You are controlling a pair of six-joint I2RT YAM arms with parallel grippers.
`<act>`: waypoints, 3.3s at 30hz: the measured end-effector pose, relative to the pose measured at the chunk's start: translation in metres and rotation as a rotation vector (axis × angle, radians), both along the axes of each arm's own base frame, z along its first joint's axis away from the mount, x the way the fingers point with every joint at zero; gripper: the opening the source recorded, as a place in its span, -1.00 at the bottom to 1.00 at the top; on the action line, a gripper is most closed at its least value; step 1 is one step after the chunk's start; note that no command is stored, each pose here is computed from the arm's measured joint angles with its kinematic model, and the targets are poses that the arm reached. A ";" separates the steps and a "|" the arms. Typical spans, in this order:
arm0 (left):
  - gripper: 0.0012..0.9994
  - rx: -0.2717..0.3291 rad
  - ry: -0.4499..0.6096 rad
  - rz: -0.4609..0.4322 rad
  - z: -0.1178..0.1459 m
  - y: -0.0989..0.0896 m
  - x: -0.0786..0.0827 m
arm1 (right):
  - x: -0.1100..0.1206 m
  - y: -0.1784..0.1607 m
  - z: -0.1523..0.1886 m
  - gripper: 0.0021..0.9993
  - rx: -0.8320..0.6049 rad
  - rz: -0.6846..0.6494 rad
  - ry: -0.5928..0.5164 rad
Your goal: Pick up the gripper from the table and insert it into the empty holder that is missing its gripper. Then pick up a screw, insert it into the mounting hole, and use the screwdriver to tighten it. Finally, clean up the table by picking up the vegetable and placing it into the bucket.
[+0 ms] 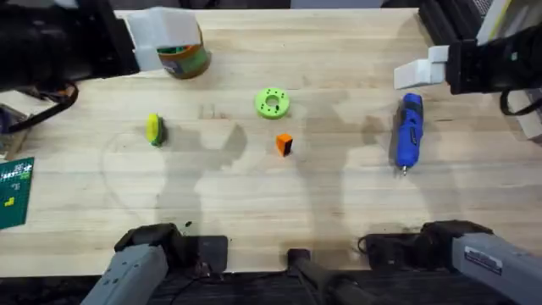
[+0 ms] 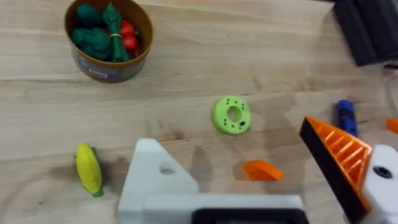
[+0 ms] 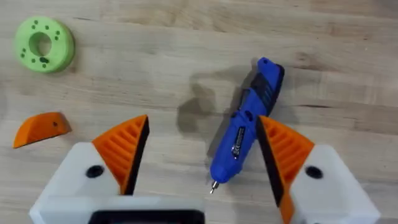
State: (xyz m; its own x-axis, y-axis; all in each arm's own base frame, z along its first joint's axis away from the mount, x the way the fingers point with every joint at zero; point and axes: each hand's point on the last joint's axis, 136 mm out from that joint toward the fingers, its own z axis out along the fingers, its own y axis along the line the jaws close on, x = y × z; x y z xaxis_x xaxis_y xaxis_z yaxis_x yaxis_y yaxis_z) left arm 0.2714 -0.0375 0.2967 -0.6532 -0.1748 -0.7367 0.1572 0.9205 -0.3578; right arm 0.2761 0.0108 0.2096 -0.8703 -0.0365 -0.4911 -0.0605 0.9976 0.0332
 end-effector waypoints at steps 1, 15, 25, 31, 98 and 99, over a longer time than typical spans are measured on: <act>0.97 -0.017 -0.003 0.012 0.003 -0.001 -0.002 | 0.000 0.000 0.000 0.99 0.000 0.000 0.000; 0.97 -0.081 -0.097 0.042 -0.008 -0.006 0.003 | 0.000 0.000 0.000 0.99 0.000 0.000 0.000; 0.97 -0.042 -0.440 -0.022 -0.079 -0.018 -0.029 | 0.000 0.000 0.000 0.99 0.000 0.000 0.000; 0.97 -0.032 -0.502 -0.119 -0.123 -0.033 -0.044 | 0.000 0.000 0.000 0.99 0.000 0.000 0.000; 0.97 -0.094 -0.649 -0.579 -0.135 -0.099 -0.094 | 0.009 0.001 0.006 0.99 0.006 -0.001 -0.042; 0.97 -0.094 -0.649 -0.579 -0.135 -0.099 -0.094 | 0.008 0.003 0.005 0.99 0.017 0.001 -0.040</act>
